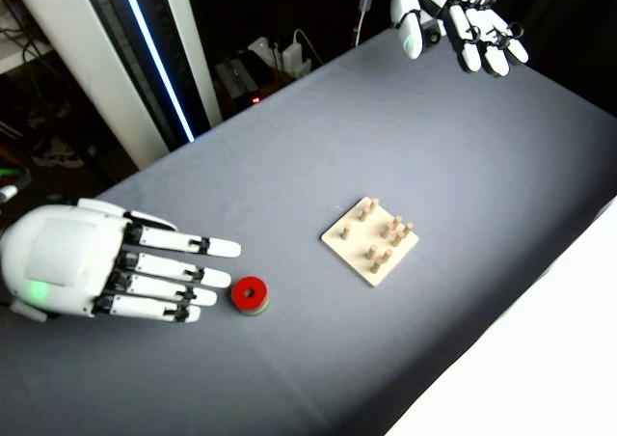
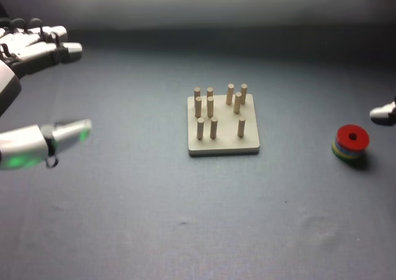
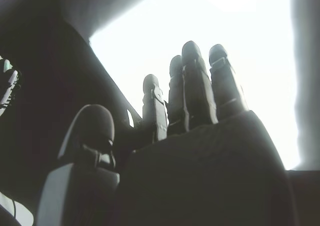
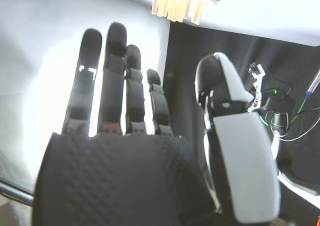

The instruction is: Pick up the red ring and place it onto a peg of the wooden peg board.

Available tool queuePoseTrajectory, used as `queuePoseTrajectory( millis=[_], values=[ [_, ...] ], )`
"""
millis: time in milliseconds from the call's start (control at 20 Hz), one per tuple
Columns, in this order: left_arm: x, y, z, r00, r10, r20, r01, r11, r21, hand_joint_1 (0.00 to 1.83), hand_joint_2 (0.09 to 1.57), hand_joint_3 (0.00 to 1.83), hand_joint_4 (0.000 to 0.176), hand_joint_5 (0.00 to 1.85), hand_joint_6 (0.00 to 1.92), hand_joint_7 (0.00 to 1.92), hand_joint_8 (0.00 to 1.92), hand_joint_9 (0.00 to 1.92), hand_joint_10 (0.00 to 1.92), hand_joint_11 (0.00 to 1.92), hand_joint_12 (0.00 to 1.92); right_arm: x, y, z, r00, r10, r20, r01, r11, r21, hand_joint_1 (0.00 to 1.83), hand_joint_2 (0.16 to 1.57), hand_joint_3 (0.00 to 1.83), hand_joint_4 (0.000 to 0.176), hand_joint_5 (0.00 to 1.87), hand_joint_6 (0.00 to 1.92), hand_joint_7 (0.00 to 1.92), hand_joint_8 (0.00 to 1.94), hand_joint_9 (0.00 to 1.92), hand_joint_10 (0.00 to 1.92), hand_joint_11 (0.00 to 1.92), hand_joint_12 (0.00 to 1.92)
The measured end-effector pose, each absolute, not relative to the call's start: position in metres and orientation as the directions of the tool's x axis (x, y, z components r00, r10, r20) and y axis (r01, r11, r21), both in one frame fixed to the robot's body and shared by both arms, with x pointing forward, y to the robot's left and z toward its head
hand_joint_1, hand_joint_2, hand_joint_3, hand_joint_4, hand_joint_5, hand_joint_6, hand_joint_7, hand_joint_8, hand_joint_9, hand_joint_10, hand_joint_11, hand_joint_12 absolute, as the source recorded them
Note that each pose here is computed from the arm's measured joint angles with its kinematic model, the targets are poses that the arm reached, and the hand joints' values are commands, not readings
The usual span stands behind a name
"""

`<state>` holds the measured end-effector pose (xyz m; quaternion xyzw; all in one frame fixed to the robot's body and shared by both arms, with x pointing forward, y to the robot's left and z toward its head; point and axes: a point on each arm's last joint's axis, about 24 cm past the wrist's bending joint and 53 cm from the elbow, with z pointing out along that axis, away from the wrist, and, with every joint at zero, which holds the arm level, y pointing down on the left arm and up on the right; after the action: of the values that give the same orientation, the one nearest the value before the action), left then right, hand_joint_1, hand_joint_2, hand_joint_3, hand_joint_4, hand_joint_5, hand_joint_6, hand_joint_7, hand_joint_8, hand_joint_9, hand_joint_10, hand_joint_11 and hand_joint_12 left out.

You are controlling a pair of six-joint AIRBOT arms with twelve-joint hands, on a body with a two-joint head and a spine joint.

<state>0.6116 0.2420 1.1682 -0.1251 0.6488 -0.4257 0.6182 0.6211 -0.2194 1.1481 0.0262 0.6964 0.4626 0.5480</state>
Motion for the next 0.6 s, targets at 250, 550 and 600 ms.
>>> queuePoseTrajectory(
  millis=[250,550,600],
  values=[
    [0.612,0.242,1.168,-0.206,-0.688,-0.696,0.362,0.607,-0.707,0.71,1.03,0.0,0.0,0.46,0.0,0.25,0.0,0.21,0.01,0.0,0.86,0.622,-0.219,1.149,-0.396,0.539,-0.743,-0.476,0.571,0.669,0.9,1.13,0.0,0.015,0.46,0.0,0.5,0.0,0.49,0.01,0.29,0.47],
    [0.611,0.241,1.166,-0.213,-0.686,-0.696,0.36,0.607,-0.708,0.74,1.04,0.0,0.0,0.47,0.0,0.28,0.0,0.23,0.01,0.0,0.91,0.654,-0.188,1.162,-0.396,0.497,-0.772,-0.534,0.559,0.634,1.2,1.05,0.0,0.0,0.47,0.0,0.48,0.0,0.45,0.0,0.02,1.03],
    [0.612,0.241,1.166,-0.213,-0.686,-0.695,0.36,0.607,-0.709,0.73,1.03,0.0,0.009,0.46,0.0,0.27,0.0,0.23,0.01,0.0,0.92,0.658,-0.181,1.157,-0.409,0.471,-0.782,-0.538,0.568,0.623,1.18,1.04,0.0,0.0,0.49,0.0,0.52,0.0,0.49,0.01,0.02,1.1]
  ],
)
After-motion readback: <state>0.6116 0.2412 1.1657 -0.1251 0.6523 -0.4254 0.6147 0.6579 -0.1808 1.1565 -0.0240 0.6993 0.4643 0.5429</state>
